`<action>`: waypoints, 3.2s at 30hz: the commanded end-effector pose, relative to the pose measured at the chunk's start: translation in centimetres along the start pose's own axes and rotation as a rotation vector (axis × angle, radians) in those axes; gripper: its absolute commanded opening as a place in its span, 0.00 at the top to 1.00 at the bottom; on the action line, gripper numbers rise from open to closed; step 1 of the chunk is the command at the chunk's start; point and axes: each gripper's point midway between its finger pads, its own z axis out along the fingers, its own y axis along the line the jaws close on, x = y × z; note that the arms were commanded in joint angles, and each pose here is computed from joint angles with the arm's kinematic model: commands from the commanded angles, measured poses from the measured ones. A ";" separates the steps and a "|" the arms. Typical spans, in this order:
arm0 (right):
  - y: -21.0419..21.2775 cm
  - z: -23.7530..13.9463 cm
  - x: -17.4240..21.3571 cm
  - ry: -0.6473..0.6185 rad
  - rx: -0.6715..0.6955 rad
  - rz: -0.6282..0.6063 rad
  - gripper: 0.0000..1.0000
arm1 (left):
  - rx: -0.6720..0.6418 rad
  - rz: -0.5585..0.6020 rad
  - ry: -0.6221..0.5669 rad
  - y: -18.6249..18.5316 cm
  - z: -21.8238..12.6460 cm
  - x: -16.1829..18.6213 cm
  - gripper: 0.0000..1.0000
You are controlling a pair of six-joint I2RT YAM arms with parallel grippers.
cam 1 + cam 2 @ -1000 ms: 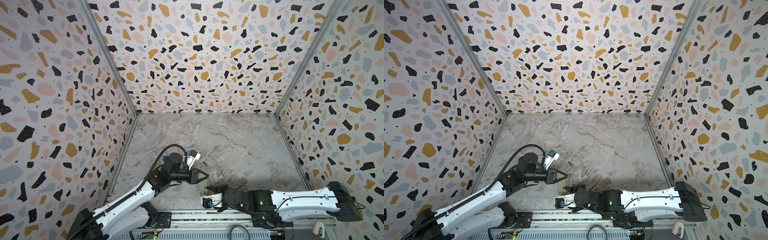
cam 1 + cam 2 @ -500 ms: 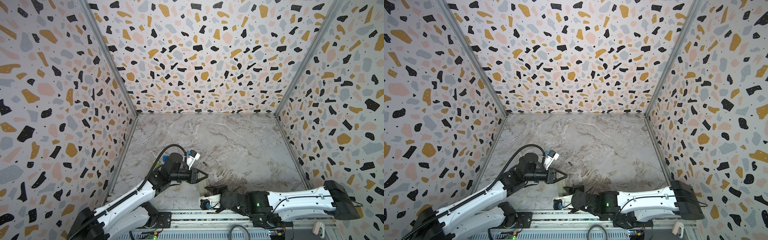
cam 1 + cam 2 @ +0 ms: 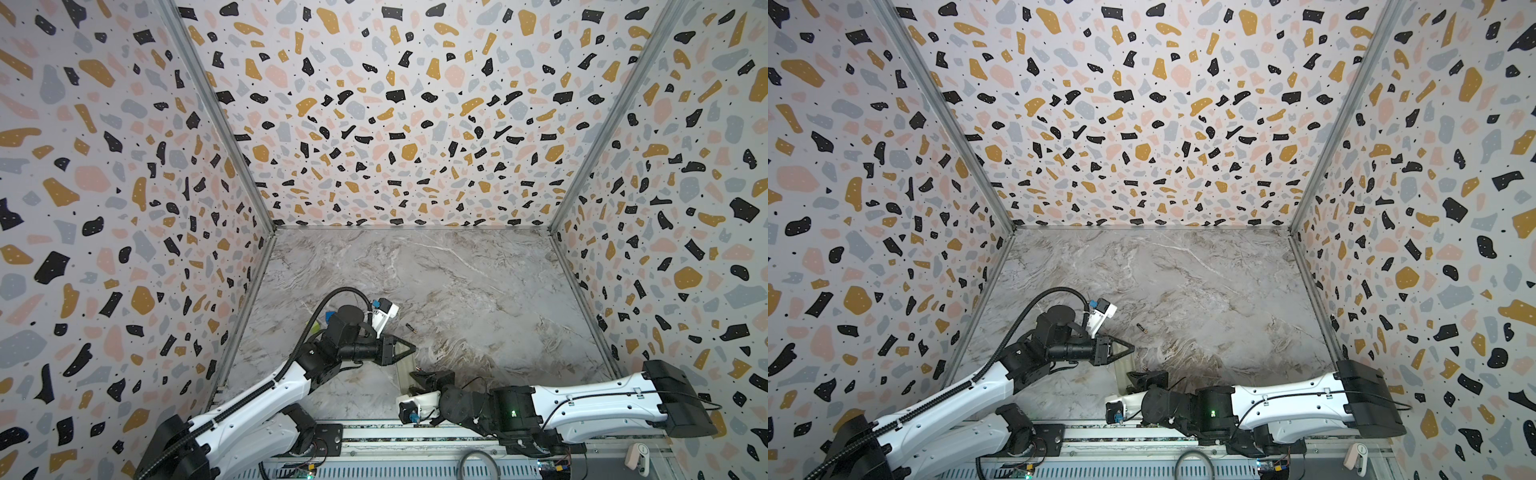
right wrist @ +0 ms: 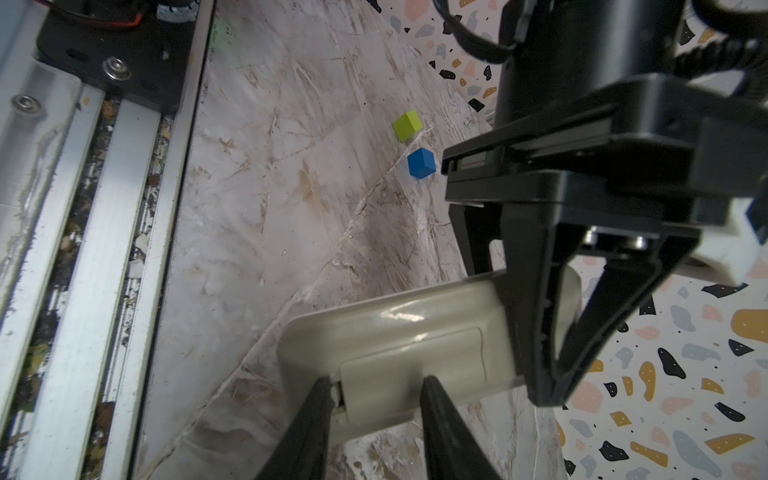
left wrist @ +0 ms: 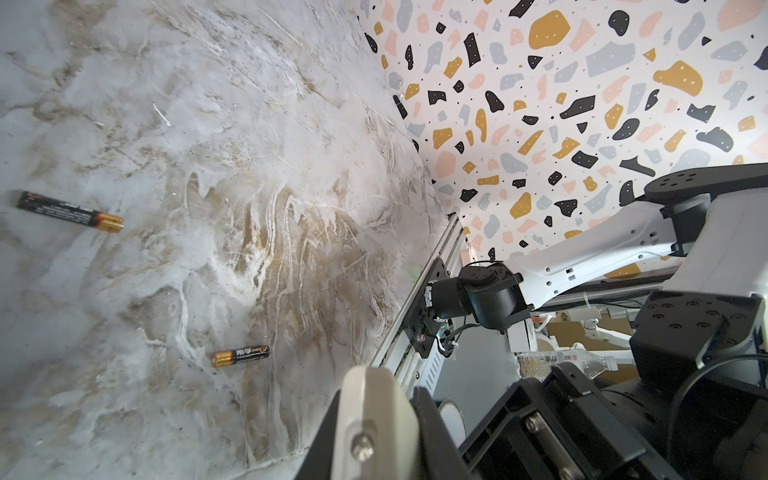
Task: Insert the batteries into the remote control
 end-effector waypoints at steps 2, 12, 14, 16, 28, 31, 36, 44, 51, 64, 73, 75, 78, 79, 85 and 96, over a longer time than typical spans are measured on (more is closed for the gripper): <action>-2.1 0.3 0.9 0.050 0.112 0.011 0.66 | 0.106 -0.011 0.078 -2.1 0.0 1.4 1.00; -2.5 0.3 0.8 0.063 0.148 0.016 0.72 | 0.076 -0.018 0.088 -1.3 0.1 1.8 1.00; -2.6 0.3 0.7 0.062 0.153 0.014 0.72 | 0.065 -0.015 0.090 -1.1 0.2 1.9 1.00; -2.7 0.3 0.6 0.061 0.158 0.014 0.72 | 0.047 -0.018 0.098 -0.6 0.2 2.1 1.00; -2.8 -0.2 0.5 0.058 0.174 0.004 0.73 | -0.004 -0.022 0.104 0.4 0.3 2.3 1.00; -2.8 -0.2 0.4 0.054 0.175 0.008 0.73 | -0.006 -0.022 0.101 0.4 0.4 2.2 1.00; -2.4 -0.6 -0.1 0.028 0.155 0.012 0.72 | 0.001 -0.023 0.097 0.2 0.4 2.0 1.00; 0.3 -1.6 -2.8 -0.095 -0.016 0.044 0.51 | 0.015 -0.019 0.114 0.2 0.4 2.5 1.00; 1.5 -0.9 -2.7 -0.078 -0.059 0.029 0.63 | 0.028 -0.015 0.117 -0.2 0.1 2.7 1.00; 2.2 -0.3 -2.2 -0.052 -0.071 0.013 0.54 | 0.045 -0.020 0.115 -0.4 0.0 2.8 1.00; 3.2 -0.2 -2.0 -0.046 -0.118 -0.005 0.47 | 0.046 -0.020 0.122 -0.4 0.0 2.9 1.00; 3.2 -0.2 -2.0 -0.044 -0.121 -0.008 0.47 | 0.046 -0.019 0.121 -0.5 0.0 2.9 1.00; 3.1 -0.3 -2.5 -0.064 -0.125 -0.006 0.49 | 0.043 -0.022 0.118 -0.3 0.1 2.9 1.00; 3.1 -0.4 -2.7 -0.072 -0.126 -0.006 0.49 | 0.045 -0.020 0.116 -0.3 0.1 2.9 1.00; 2.7 -1.0 -3.3 -0.108 -0.132 0.007 0.52 | 0.043 -0.028 0.122 0.0 0.1 3.2 1.00; 2.4 -1.3 -3.3 -0.110 -0.122 0.006 0.54 | 0.047 -0.024 0.124 -0.1 0.2 3.2 1.00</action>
